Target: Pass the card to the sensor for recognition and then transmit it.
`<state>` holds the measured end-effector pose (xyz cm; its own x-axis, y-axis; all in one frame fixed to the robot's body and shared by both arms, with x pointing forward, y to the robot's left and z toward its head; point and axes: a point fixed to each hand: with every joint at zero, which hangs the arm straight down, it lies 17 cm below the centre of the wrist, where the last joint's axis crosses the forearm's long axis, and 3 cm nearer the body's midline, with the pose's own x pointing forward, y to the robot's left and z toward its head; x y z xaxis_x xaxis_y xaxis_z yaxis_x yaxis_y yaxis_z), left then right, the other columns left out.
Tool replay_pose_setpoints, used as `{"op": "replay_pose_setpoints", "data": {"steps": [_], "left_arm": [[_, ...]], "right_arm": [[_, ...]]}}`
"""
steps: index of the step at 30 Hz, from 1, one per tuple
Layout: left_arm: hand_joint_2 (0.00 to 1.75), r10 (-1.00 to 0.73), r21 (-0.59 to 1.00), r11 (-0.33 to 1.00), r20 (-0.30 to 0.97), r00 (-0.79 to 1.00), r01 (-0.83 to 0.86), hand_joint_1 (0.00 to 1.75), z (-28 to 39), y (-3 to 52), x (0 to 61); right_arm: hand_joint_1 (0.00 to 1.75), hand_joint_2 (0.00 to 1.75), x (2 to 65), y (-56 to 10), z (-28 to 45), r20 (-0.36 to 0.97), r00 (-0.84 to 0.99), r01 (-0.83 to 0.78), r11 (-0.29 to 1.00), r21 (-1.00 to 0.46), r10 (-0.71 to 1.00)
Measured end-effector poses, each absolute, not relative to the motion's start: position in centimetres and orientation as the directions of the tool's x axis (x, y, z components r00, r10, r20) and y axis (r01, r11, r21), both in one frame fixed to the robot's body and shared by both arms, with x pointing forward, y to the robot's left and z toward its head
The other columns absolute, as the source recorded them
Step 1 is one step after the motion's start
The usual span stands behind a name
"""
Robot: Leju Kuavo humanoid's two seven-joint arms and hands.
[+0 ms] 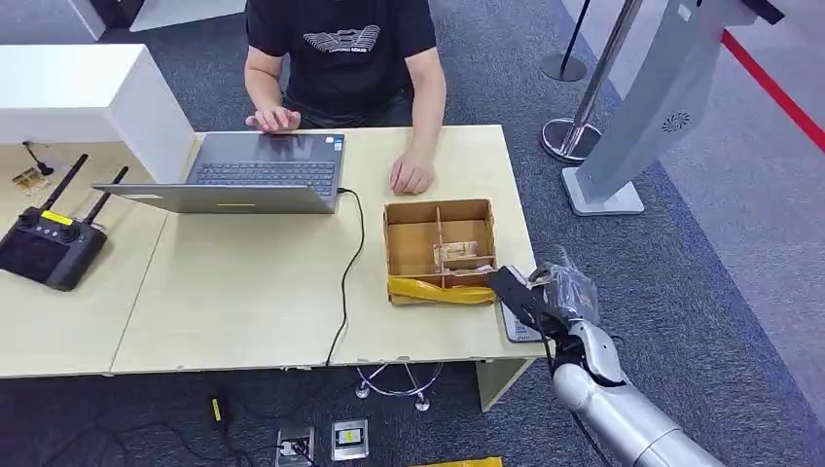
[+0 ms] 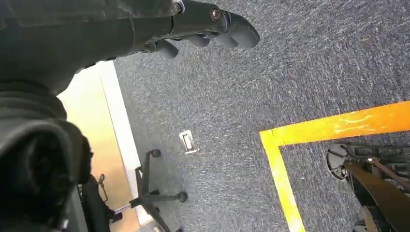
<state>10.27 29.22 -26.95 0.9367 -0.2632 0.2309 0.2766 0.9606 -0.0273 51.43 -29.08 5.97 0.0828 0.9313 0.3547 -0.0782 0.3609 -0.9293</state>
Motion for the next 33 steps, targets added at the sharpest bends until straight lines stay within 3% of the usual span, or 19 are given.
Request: {"op": "replay_pose_setpoints", "data": {"steps": [8, 13, 17, 24, 33], "left_arm": [[0.00, -0.258, -0.028, 0.962, 0.235, 0.937, 0.272, 0.00, -26.9, 29.2, 10.5], [0.00, -0.293, -0.017, 0.952, 0.236, 0.927, 0.305, 0.00, -26.7, 29.2, 11.6], [0.00, -0.300, -0.015, 0.950, 0.246, 0.922, 0.313, 0.00, -26.5, 28.9, 12.4], [0.00, -0.317, -0.018, 0.943, 0.258, 0.913, 0.332, 0.00, -26.4, 28.3, 13.1], [0.00, -0.362, -0.016, 0.926, 0.248, 0.899, 0.378, 0.00, -26.3, 27.4, 13.4]], "right_arm": [[1.75, 1.75, 54.1, -29.7, 11.6, 0.284, 0.075, 0.014, 0.284, -0.959, 0.956], [1.75, 1.75, 57.1, -29.4, 20.5, 0.195, 0.038, 0.118, 0.189, -0.975, 0.980], [1.75, 1.75, 58.0, -28.0, 25.6, 0.191, -0.005, 0.189, 0.189, -0.964, 0.982], [1.75, 1.75, 58.1, -25.4, 29.3, 0.145, -0.082, 0.236, 0.160, -0.959, 0.986], [1.75, 1.75, 57.8, -16.6, 29.2, 0.180, -0.261, 0.207, 0.237, -0.949, 0.948]]}}
